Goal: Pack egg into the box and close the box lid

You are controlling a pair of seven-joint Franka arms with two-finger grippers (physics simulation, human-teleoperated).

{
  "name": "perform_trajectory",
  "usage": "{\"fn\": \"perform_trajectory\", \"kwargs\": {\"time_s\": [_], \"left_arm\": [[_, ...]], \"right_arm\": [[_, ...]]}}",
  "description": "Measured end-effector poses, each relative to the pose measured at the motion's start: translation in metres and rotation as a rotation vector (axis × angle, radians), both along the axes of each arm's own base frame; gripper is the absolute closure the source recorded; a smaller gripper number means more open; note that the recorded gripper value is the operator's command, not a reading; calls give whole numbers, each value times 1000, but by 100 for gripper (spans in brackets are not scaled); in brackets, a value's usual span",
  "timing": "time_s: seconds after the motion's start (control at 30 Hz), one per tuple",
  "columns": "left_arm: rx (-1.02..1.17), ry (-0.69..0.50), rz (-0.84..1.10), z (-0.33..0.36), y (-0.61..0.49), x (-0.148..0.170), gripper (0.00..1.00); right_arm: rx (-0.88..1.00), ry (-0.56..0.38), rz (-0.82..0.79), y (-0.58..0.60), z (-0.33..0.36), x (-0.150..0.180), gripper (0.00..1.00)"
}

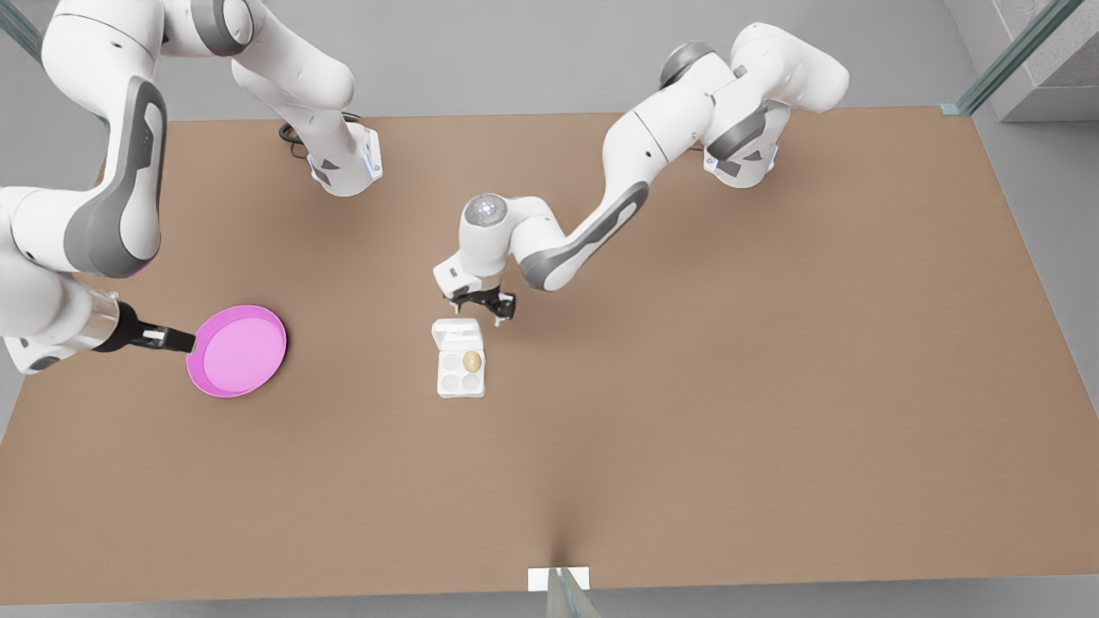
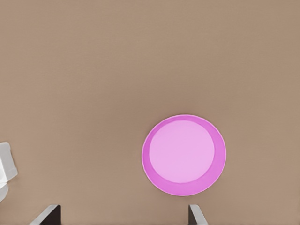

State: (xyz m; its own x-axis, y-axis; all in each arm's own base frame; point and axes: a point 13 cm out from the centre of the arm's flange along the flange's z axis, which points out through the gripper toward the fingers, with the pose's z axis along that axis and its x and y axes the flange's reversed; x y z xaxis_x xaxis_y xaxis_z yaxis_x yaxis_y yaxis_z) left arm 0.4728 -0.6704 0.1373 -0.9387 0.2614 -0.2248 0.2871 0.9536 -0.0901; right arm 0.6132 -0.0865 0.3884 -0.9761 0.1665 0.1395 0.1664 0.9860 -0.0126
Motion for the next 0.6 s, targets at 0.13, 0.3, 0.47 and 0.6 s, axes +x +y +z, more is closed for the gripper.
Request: {"fn": "perform_trajectory", "kwargs": {"time_s": [0.13, 0.3, 0.47, 0.6], "left_arm": [[-8, -30, 69, -10, 3, 14, 0], [-67, -63, 163, 16, 9, 50, 0], [-78, -58, 243, 9, 33, 82, 0], [-88, -54, 273, 6, 41, 93, 0]], "right_arm": [[0, -2, 50, 11, -7, 6, 0], [6, -67, 81, 33, 43, -14, 0], [21, -67, 82, 29, 34, -6, 0], [27, -86, 200, 101, 20, 12, 0]]}}
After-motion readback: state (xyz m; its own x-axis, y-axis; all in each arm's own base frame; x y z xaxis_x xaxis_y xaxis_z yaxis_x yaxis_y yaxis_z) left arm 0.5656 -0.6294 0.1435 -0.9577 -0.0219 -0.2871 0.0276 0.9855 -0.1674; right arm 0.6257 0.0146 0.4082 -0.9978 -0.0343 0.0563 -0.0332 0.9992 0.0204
